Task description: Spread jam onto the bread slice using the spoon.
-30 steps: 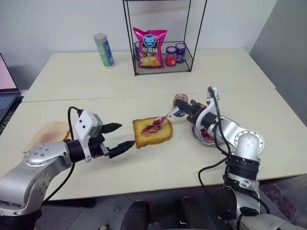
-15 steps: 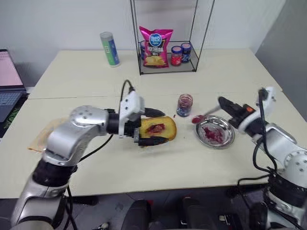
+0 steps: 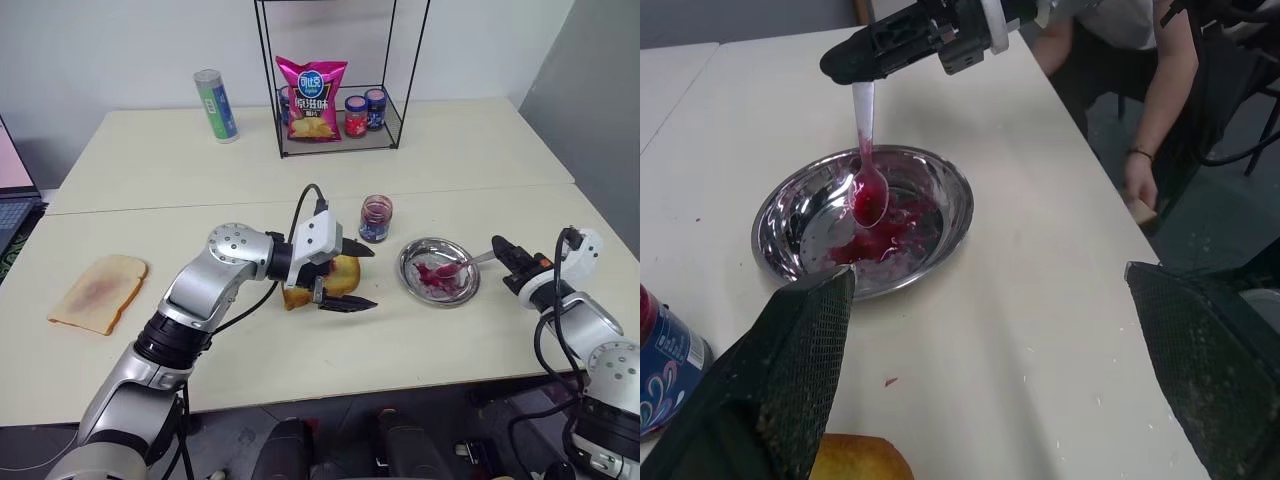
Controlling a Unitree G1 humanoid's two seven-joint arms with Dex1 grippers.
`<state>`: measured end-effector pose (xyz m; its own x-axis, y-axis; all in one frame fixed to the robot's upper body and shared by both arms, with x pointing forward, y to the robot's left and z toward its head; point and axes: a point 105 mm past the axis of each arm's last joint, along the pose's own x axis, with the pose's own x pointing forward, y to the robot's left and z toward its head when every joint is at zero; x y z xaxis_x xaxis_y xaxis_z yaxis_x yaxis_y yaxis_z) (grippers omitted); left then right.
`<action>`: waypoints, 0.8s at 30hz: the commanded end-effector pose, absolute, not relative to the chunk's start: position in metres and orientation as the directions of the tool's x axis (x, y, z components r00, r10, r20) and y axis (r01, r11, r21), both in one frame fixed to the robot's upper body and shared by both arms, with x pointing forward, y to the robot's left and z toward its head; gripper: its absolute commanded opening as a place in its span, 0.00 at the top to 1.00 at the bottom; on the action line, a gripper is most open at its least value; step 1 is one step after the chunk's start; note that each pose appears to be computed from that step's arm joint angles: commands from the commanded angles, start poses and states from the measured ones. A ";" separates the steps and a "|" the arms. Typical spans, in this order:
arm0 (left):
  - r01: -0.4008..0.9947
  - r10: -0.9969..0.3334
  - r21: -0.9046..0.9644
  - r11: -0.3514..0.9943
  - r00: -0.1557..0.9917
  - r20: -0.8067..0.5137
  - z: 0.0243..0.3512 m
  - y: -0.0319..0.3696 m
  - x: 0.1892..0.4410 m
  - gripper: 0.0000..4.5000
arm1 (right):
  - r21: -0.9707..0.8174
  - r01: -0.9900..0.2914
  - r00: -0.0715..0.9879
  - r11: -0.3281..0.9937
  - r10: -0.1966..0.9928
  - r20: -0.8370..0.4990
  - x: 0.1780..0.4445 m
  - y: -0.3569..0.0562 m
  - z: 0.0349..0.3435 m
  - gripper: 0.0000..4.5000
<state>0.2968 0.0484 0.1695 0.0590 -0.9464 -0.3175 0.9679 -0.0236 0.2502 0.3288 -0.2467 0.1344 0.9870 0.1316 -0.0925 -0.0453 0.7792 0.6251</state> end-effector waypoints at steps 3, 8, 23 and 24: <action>0.955 -0.950 0.297 -0.018 0.076 -0.302 0.178 0.052 0.292 0.00 | 0.635 -0.043 0.992 0.771 0.106 -0.061 0.335 -0.262 0.135 0.81; 0.956 -0.950 0.295 -0.008 0.084 -0.300 0.177 0.053 0.292 0.00 | 0.646 -0.029 0.994 0.763 0.090 -0.062 0.336 -0.268 0.135 0.55; 0.946 -0.921 0.278 0.166 0.249 -0.298 0.183 0.091 0.307 0.00 | 0.442 -0.007 1.000 0.897 0.011 -0.006 0.343 -0.312 0.184 0.00; 0.939 -0.910 0.269 0.213 0.291 -0.295 0.185 0.102 0.310 0.00 | 0.377 -0.036 0.999 0.925 0.035 0.009 0.344 -0.311 0.197 0.00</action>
